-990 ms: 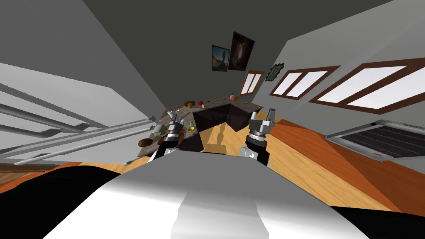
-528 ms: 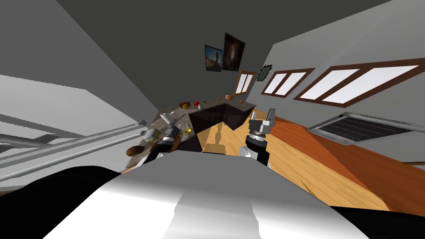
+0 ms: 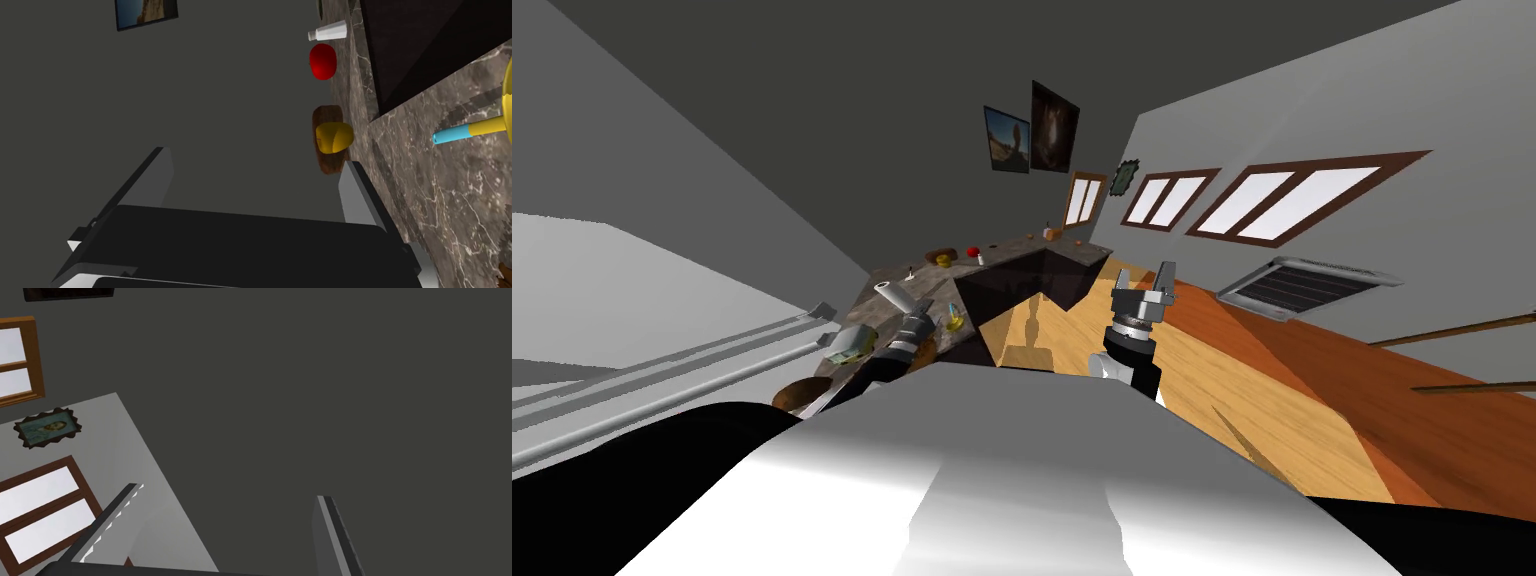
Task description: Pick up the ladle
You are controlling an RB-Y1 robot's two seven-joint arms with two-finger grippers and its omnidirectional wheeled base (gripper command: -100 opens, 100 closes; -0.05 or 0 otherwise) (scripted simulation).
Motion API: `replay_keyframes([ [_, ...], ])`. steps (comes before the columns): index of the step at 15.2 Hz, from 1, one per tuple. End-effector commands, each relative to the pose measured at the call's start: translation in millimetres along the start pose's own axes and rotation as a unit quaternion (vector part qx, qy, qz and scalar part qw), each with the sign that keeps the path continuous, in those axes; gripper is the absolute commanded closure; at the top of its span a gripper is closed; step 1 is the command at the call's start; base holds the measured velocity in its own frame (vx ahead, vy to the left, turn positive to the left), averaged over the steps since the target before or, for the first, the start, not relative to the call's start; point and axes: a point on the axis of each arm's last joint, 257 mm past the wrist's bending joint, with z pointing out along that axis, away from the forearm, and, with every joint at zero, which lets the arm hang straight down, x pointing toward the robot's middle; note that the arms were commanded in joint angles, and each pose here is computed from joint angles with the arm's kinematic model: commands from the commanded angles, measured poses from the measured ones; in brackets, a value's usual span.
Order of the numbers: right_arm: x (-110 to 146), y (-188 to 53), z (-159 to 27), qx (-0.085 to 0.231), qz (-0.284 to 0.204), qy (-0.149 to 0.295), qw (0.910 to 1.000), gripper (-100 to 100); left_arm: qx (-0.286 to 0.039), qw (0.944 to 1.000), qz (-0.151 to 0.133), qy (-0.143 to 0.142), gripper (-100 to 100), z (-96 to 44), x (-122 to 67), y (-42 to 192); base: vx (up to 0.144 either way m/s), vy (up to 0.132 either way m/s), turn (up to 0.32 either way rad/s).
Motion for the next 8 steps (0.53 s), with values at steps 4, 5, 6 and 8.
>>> replay_keyframes([
  [4,0,0,0.0,0.0,0.0,0.0,1.0,0,-0.077,0.9967,0.024,0.007,-100,-23.4,-15.6,34,0.024,0.015,-0.197],
  [5,0,0,0.0,0.0,0.0,0.0,1.0,0,-0.107,0.9937,0.034,0.01,-100,-32.6,-22.1,47,0.021,0.012,-0.259],
  [6,0,0,0.0,0.0,0.0,0.0,1.0,0,-0.109,0.9934,0.034,0.01,-100,-34.2,-22.3,48,0.019,0.014,-0.209],
  [8,0,0,0.0,0.0,0.0,0.0,1.0,0,-0.142,0.9889,0.043,0.013,-100,-45.9,-29.0,61,0.022,0.014,-0.192],
])
